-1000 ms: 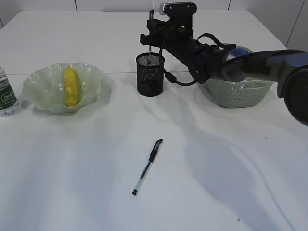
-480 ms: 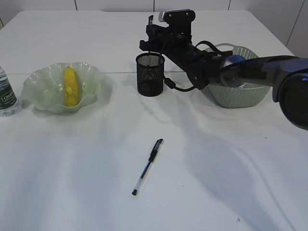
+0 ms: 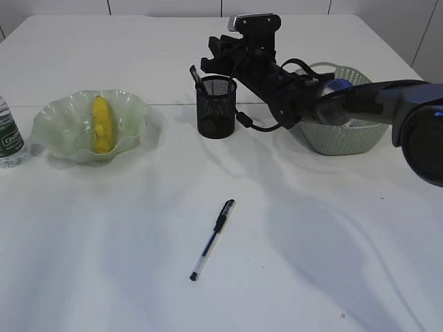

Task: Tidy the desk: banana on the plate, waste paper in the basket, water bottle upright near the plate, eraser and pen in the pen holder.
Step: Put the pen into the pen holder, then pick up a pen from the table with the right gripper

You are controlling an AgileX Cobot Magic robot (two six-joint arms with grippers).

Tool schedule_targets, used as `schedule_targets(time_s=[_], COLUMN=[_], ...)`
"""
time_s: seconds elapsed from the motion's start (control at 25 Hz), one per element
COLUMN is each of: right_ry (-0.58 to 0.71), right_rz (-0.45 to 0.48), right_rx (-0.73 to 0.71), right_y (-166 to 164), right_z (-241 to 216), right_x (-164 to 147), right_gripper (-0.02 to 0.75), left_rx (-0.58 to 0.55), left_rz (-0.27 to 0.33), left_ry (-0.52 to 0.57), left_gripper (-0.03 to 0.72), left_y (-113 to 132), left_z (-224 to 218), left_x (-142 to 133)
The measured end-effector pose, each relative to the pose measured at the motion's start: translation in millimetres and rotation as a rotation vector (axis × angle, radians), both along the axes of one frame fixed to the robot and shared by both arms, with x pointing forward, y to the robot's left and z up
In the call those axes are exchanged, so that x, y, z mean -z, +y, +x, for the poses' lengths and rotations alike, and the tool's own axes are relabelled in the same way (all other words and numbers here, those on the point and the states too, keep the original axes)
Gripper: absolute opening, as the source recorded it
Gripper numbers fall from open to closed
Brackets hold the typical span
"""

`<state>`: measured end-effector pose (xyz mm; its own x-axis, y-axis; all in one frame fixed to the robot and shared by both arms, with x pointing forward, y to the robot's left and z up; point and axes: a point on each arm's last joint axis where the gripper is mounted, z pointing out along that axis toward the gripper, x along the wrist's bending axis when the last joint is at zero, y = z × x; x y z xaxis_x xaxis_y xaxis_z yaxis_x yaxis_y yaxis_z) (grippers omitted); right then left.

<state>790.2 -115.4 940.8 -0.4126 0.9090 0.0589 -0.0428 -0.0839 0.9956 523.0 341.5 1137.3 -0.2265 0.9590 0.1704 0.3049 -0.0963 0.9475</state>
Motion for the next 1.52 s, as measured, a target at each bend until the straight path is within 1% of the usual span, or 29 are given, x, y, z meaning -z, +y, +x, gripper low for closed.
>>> schedule_targets(time_s=[0.28, 0.36, 0.64, 0.84, 0.92, 1.0, 1.24, 1.32, 1.4, 1.52], right_ry=[-0.013, -0.009, -0.002, 0.073, 0.138, 0.225, 0.545, 0.644, 0.769, 0.945], right_rz=[0.007, 0.002, -0.036, -0.057, -0.075, -0.066, -0.066, -0.046, -0.043, -0.068], right_rx=[-0.003, 0.002, 0.027, 0.072, 0.099, 0.132, 0.212, 0.216, 0.217, 0.22], right_y=[0, 0, -5, -13, -18, -23, -38, -40, -41, -42], right_z=[0, -1, -9, -21, -27, -34, -65, -75, -85, -97], right_x=[-2, -11, -71, -114, -126, -139, -163, -167, -164, -154], right_gripper=[0.202, 0.202, 0.202, 0.202, 0.202, 0.202, 0.202, 0.202, 0.202, 0.202], left_rx=[0.0, 0.0, 0.0, 0.0, 0.0, 0.0, 0.0, -0.001, -0.001, -0.002], left_rz=[0.0, 0.0, 0.0, 0.0, 0.0, 0.0, -0.002, -0.003, -0.008, -0.01], left_ry=[0.0, 0.0, 0.0, 0.0, 0.0, 0.0, 0.0, 0.0, -0.001, -0.001], left_gripper=[0.241, 0.241, 0.241, 0.241, 0.241, 0.241, 0.241, 0.241, 0.241, 0.241], left_y=[0, 0, 0, 0, 0, 0, 0, 0, 0, 0], left_z=[0, 0, 0, 0, 0, 0, 0, 0, 0, 0], left_x=[0, 0, 0, 0, 0, 0, 0, 0, 0, 0])
